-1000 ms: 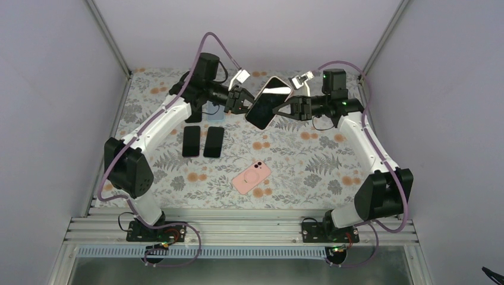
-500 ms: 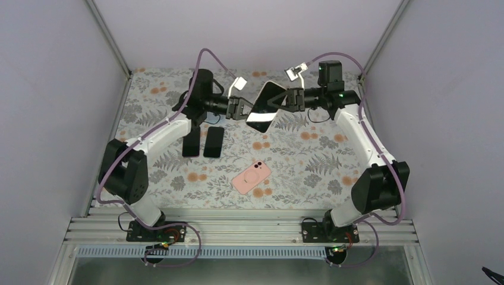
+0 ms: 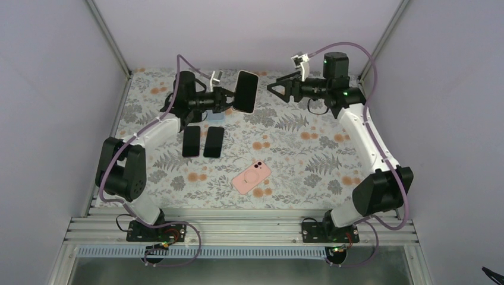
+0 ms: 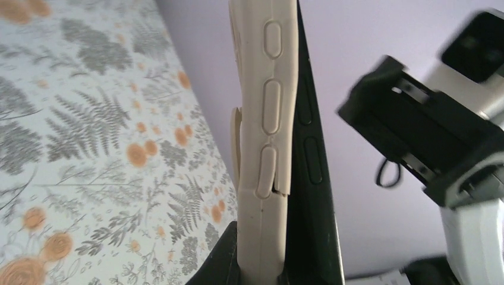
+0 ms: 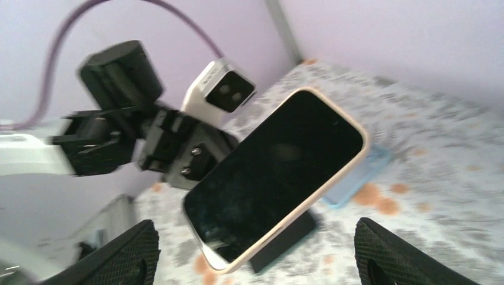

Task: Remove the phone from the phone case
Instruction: Remove the phone case from the phone.

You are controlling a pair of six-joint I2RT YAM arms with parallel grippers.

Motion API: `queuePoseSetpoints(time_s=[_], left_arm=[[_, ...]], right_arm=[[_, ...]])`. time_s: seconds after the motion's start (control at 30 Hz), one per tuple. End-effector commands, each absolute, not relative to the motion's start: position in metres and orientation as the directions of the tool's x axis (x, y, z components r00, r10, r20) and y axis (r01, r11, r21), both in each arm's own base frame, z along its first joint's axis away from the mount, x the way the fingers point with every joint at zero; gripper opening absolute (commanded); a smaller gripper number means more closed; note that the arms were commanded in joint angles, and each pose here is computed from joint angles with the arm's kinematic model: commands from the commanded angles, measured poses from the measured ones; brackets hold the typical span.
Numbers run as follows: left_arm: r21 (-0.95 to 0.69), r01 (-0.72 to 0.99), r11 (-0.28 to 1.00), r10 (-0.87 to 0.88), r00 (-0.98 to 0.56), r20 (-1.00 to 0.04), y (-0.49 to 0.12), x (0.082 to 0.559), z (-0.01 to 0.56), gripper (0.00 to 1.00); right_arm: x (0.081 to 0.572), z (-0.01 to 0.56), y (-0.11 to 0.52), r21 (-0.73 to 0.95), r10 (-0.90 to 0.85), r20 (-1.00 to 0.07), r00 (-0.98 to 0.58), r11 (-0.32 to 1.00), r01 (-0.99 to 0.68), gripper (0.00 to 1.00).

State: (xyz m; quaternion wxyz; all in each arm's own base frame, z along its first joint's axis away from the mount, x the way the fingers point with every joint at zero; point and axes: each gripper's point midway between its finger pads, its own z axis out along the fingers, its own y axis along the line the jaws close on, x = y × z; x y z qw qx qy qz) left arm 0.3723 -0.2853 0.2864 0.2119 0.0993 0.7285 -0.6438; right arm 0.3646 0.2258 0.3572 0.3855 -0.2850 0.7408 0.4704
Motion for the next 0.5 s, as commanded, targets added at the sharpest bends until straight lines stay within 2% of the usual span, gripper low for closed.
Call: queuePoseSetpoints(time_s=[0.0, 0.23, 0.47], left_arm=[[-0.902, 0.343, 0.260, -0.215, -0.891, -0.401, -0.282, 0.391, 0.293, 0.02], [-0.891, 0.202, 0.406, -0.312, -0.886, -0.343, -0.278, 0.407, 0.284, 0.02], [-0.887, 0.170, 0.430, -0.323, -0.888, -0.327, -0.285, 0.404, 0.281, 0.02]], right_arm=[[0.386, 0.374, 0.220, 0.207, -0.116, -0.933, -0.339, 0.597, -0.775, 0.77], [0.373, 0.362, 0.260, -0.033, -0.272, -0.943, -0.192, 0.650, -0.760, 0.77], [0.365, 0.343, 0.298, -0.163, -0.379, -0.919, -0.112, 0.623, -0.765, 0.76]])
